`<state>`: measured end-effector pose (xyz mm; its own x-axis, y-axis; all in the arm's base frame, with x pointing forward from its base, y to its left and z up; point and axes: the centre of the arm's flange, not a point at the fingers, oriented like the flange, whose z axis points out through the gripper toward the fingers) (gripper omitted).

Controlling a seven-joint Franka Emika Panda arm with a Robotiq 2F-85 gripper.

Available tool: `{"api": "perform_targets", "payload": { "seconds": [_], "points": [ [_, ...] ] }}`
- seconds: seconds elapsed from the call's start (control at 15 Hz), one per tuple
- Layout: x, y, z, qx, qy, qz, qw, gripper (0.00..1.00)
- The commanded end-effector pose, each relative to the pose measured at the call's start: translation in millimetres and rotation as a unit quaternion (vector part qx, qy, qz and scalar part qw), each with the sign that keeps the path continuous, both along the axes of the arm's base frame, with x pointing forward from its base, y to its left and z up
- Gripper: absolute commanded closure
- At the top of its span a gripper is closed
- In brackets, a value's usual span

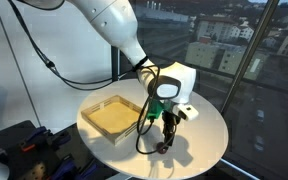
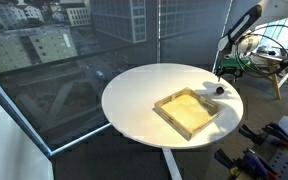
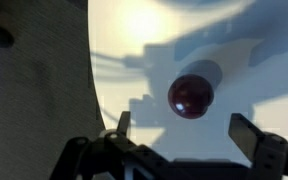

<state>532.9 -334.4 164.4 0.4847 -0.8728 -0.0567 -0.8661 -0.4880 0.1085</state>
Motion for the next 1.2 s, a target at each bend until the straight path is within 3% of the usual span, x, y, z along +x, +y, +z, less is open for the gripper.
{"api": "perform_targets", "payload": {
  "seconds": [0.0, 1.13],
  "points": [
    [8.4, -3.1, -7.5, -0.002, -0.015, -0.004, 0.9999, 0.0],
    [12.1, 11.3, -39.1, -0.013, -0.021, 0.009, 0.9997, 0.0]
  ]
}}
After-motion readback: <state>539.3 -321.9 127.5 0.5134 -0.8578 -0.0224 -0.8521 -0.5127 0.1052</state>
